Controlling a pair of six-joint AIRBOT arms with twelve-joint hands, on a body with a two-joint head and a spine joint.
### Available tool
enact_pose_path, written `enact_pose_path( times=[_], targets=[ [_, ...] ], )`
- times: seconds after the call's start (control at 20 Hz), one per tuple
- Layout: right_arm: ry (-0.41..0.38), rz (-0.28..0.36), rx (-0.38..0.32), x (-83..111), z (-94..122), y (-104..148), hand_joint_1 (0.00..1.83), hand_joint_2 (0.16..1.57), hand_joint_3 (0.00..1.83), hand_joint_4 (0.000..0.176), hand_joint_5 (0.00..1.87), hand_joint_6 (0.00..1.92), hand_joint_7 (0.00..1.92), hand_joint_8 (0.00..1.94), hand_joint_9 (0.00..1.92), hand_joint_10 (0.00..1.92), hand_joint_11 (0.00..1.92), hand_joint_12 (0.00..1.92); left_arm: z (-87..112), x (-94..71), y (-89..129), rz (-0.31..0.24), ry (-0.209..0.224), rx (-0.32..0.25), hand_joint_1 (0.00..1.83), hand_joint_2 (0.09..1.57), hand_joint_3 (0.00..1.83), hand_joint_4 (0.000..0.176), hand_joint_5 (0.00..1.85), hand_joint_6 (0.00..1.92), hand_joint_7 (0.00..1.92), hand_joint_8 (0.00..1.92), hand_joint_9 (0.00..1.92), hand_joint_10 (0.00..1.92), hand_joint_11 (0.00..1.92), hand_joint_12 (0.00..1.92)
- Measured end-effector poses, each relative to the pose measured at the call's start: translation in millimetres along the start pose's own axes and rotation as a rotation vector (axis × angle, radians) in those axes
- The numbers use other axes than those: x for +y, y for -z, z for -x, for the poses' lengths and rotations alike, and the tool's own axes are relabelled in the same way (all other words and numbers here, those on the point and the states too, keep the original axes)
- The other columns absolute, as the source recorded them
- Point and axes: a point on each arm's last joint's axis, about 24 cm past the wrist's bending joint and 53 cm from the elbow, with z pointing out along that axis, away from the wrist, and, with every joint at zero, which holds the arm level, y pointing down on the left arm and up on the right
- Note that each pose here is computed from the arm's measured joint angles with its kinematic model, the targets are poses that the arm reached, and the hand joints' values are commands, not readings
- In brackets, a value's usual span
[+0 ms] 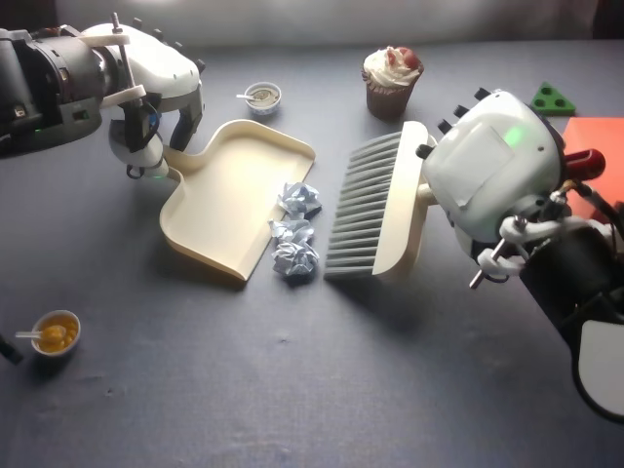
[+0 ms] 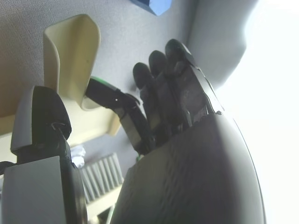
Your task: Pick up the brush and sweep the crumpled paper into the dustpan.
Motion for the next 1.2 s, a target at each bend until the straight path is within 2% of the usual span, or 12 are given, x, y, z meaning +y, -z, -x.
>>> enact_pose_path(
  times=[0.1, 0.2, 0.3, 0.35, 0.5, 0.55, 0.65, 0.8, 1.0, 1.05, 1.2],
  targets=[
    [0.001, 0.012, 0.013, 0.0, 9.3, -2.8, 0.81, 1.44, 0.0, 0.0, 1.12, 1.92, 1.27, 1.94, 1.32, 1.92, 1.42, 1.92, 0.0, 0.1, 0.0, 0.0, 0.0, 0.0, 1.1, 1.11, 0.0, 0.0, 1.0, 0.94, 0.47, 0.0, 0.39, 0.0, 0.36, 0.01],
    [0.003, -0.009, 0.033, -5.6, 14.6, -6.4, 0.81, 1.44, 0.0, 0.0, 1.12, 1.92, 1.28, 1.94, 1.34, 1.92, 1.45, 1.92, 0.0, -0.1, 0.0, 0.0, 0.0, 0.0, 1.11, 1.1, 0.0, 0.0, 1.01, 0.93, 0.43, 0.0, 0.33, 0.0, 0.35, 0.01],
    [-0.012, -0.039, 0.077, -16.2, 20.1, -11.1, 0.81, 1.43, 0.0, 0.0, 1.11, 1.92, 1.28, 1.94, 1.34, 1.92, 1.45, 1.92, 0.0, 0.0, 0.0, 0.0, 0.0, 0.0, 1.11, 1.1, 0.0, 0.0, 1.01, 0.93, 0.42, 0.0, 0.33, 0.0, 0.35, 0.01],
    [-0.009, -0.048, 0.09, -20.3, 24.7, -12.9, 0.83, 1.42, 0.0, 0.0, 1.12, 1.92, 1.28, 1.94, 1.35, 1.92, 1.46, 1.92, 0.0, 0.1, 0.0, 0.0, 0.0, 0.0, 1.12, 1.1, 0.0, 0.0, 1.03, 0.9, 0.46, 0.01, 0.39, 0.01, 0.4, 0.03],
    [0.012, -0.051, 0.107, -26.4, 51.0, -18.3, 0.79, 1.41, 0.0, 0.0, 1.13, 1.92, 1.28, 1.94, 1.34, 1.92, 1.44, 1.92, 0.0, -0.1, 0.0, 0.0, 0.001, 0.0, 1.12, 1.09, 0.0, 0.0, 1.03, 0.89, 0.47, 0.01, 0.39, 0.01, 0.4, 0.03],
    [0.03, -0.037, 0.113, -23.3, 59.4, -19.6, 0.75, 1.43, 0.0, 0.0, 1.16, 1.92, 1.3, 1.94, 1.36, 1.92, 1.46, 1.92, 0.0, -0.1, 0.0, 0.0, 0.001, 0.0, 1.11, 1.1, 0.0, 0.0, 1.02, 0.91, 0.45, 0.0, 0.37, 0.0, 0.39, 0.02],
    [0.052, -0.008, 0.155, -15.3, 63.0, -19.9, 0.74, 1.43, 0.0, 0.0, 1.18, 1.92, 1.33, 1.94, 1.39, 1.92, 1.48, 1.92, 0.4, -0.2, 0.0, -0.001, 0.002, -0.001, 1.1, 1.11, 0.0, 0.0, 1.01, 0.94, 0.45, 0.01, 0.37, 0.0, 0.38, 0.02],
    [0.086, 0.023, 0.247, -6.4, 59.0, -20.3, 0.69, 1.45, 0.0, 0.0, 1.17, 1.92, 1.31, 1.94, 1.36, 1.92, 1.45, 1.92, 0.4, -0.2, 0.0, 0.0, 0.002, -0.001, 1.1, 1.1, 0.0, 0.0, 1.01, 0.93, 0.48, 0.01, 0.4, 0.01, 0.37, 0.01],
    [0.154, 0.037, 0.329, -2.9, 61.6, -22.5, 0.71, 1.44, 0.0, 0.0, 1.19, 1.92, 1.33, 1.94, 1.39, 1.92, 1.48, 1.92, 1.0, -0.2, 0.1, -0.001, 0.002, -0.002, 1.1, 1.1, 0.0, 0.0, 1.01, 0.93, 0.5, 0.01, 0.43, 0.01, 0.4, 0.03],
    [0.134, 0.043, 0.373, 0.1, 60.0, -21.4, 0.7, 1.44, 0.0, 0.0, 1.19, 1.92, 1.33, 1.94, 1.38, 1.92, 1.47, 1.92, 1.0, -0.2, 0.1, -0.001, 0.002, -0.002, 1.09, 1.11, 0.0, 0.0, 0.99, 0.97, 0.47, 0.0, 0.4, 0.0, 0.4, 0.02],
    [0.109, 0.047, 0.451, 6.2, 61.3, -18.6, 0.71, 1.44, 0.0, 0.0, 1.18, 1.92, 1.32, 1.94, 1.37, 1.92, 1.45, 1.92, 1.0, -0.1, 0.1, 0.0, 0.002, -0.002, 1.1, 1.11, 0.0, 0.0, 1.01, 0.94, 0.47, 0.0, 0.38, 0.0, 0.37, 0.01]
  ],
)
